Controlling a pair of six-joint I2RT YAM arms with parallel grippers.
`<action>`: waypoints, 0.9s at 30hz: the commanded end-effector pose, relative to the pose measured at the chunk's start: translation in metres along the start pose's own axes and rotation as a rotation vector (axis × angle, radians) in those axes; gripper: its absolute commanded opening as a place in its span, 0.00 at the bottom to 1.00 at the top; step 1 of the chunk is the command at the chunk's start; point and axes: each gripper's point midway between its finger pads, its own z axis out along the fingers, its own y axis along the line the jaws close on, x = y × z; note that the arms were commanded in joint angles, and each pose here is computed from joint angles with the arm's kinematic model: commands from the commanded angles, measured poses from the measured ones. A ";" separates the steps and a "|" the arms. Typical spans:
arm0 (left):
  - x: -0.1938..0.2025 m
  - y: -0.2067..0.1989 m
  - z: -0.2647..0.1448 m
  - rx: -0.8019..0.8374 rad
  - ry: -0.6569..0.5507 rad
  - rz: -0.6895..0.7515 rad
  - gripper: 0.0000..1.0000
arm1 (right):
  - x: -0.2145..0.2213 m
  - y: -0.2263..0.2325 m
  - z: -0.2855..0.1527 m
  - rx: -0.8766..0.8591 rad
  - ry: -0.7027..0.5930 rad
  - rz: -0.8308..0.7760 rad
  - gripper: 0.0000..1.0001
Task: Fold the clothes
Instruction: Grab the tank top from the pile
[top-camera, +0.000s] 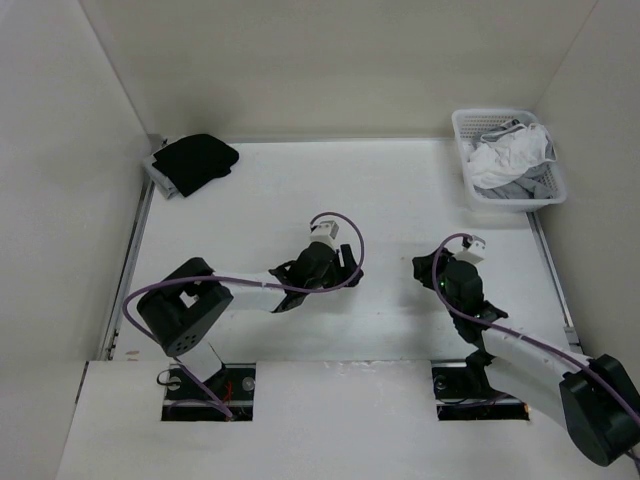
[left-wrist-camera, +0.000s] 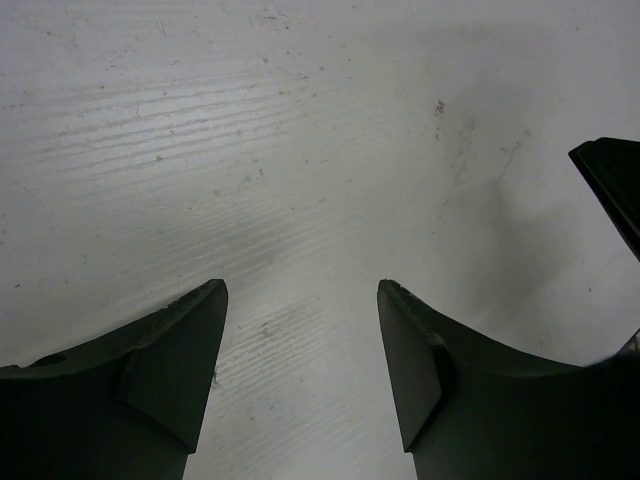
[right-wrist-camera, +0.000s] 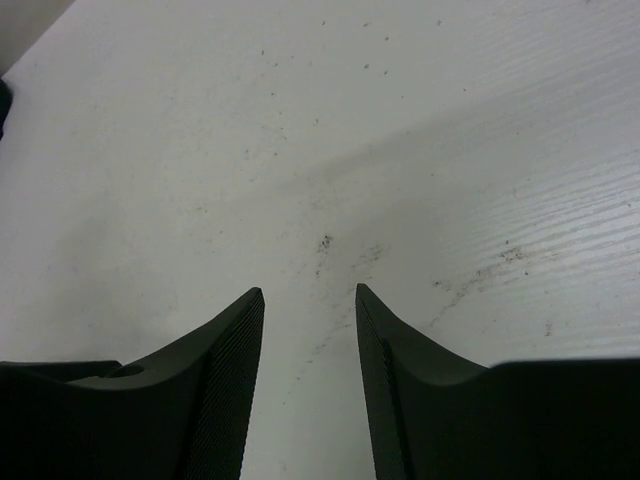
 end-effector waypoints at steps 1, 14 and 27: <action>-0.026 -0.034 -0.011 0.122 -0.061 0.018 0.60 | -0.026 0.025 0.002 -0.057 -0.079 0.009 0.43; -0.046 -0.029 -0.042 0.169 -0.206 0.095 0.09 | -0.183 0.041 0.032 0.169 -0.271 -0.031 0.00; -0.066 0.004 -0.048 0.131 -0.272 0.019 0.43 | -0.353 -0.098 0.161 0.556 -0.330 -0.011 0.21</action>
